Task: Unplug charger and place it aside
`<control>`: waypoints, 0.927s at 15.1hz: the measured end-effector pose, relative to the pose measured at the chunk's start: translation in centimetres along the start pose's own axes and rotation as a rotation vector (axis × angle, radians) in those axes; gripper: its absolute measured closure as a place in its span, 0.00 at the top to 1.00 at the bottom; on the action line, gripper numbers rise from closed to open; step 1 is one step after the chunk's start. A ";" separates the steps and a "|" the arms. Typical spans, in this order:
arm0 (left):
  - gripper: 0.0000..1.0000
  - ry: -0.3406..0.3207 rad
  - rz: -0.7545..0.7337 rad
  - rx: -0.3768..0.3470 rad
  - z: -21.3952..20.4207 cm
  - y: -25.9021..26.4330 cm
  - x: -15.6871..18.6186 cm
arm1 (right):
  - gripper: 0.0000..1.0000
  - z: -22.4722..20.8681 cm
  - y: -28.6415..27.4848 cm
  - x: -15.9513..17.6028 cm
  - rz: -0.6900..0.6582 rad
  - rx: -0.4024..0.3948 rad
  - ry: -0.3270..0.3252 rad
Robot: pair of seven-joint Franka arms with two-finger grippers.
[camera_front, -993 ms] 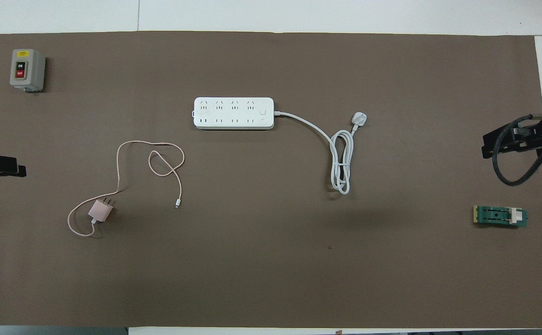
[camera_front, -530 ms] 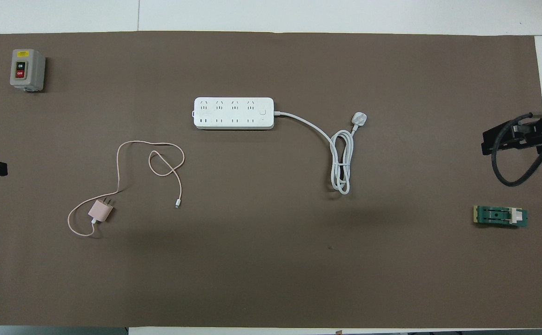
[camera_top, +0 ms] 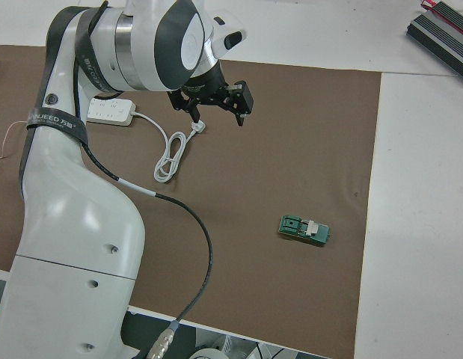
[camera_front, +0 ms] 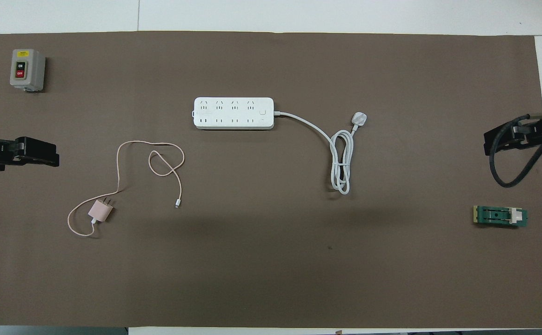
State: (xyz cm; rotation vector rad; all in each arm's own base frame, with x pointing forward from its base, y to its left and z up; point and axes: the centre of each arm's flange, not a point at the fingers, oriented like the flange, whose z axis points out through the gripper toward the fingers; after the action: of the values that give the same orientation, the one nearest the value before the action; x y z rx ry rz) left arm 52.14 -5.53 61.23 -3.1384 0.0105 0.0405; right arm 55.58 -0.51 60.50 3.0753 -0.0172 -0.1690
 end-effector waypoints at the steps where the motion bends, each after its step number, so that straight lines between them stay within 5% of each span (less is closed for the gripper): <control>1: 1.00 -0.003 0.000 0.000 0.2 0.0 0.0 | 1.00 0.0 0.0 0.0 0.000 0.000 0.000; 6: 1.00 -0.053 -0.005 0.005 2.5 -0.3 -0.1 | 1.00 0.0 0.3 0.0 0.005 0.005 0.001; 14: 1.00 -0.042 -0.014 0.004 1.1 -0.7 0.8 | 1.00 0.1 3.0 -0.1 0.048 0.029 0.000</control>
State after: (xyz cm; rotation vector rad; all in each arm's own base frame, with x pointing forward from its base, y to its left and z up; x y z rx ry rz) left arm 52.89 -4.86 60.10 -3.1330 -0.0112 0.1059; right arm 55.47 -3.50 60.55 3.1002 -0.0937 -0.1684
